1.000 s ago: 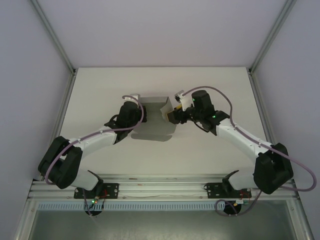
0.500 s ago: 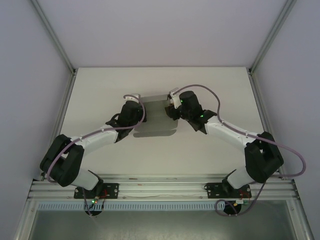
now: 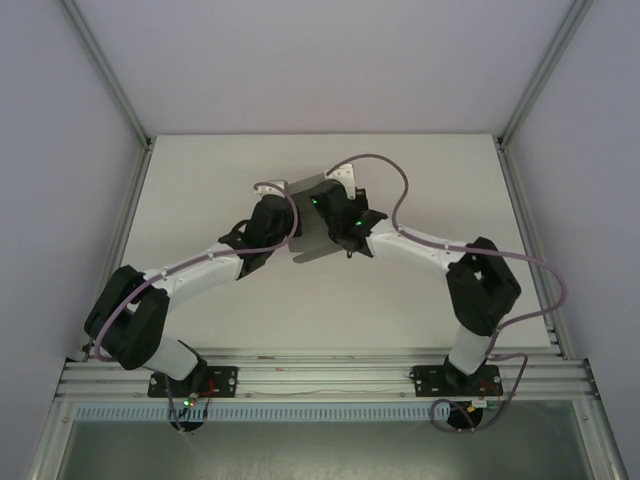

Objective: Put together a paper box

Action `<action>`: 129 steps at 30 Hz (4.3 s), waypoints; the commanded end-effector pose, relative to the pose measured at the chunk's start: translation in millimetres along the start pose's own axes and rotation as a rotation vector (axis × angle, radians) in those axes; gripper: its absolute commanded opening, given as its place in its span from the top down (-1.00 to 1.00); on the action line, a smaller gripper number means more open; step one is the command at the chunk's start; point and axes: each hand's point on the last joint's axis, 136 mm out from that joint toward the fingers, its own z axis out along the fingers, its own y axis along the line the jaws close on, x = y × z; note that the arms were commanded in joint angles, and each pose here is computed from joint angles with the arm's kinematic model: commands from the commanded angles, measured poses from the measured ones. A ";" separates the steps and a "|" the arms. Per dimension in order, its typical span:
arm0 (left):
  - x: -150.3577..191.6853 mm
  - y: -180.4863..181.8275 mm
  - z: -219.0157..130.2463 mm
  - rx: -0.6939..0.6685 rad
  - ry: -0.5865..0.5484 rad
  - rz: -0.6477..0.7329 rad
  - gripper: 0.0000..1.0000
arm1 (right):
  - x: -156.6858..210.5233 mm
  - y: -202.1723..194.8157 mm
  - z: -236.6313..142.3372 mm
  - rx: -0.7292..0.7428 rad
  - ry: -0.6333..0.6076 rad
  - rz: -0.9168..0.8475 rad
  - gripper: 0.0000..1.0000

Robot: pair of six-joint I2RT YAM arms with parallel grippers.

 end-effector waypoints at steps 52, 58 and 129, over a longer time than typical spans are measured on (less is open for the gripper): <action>26.0 72.8 3.0 -0.505 0.125 -0.120 1.00 | 19.6 -138.8 19.6 0.581 0.004 0.051 1.00; 13.4 10.8 18.6 -0.148 0.104 -0.015 1.00 | 19.8 -52.0 20.4 -0.099 -0.007 0.211 0.75; -6.1 -12.2 6.3 0.048 0.225 0.196 1.00 | 29.9 -11.5 -13.2 -0.540 0.159 0.178 0.06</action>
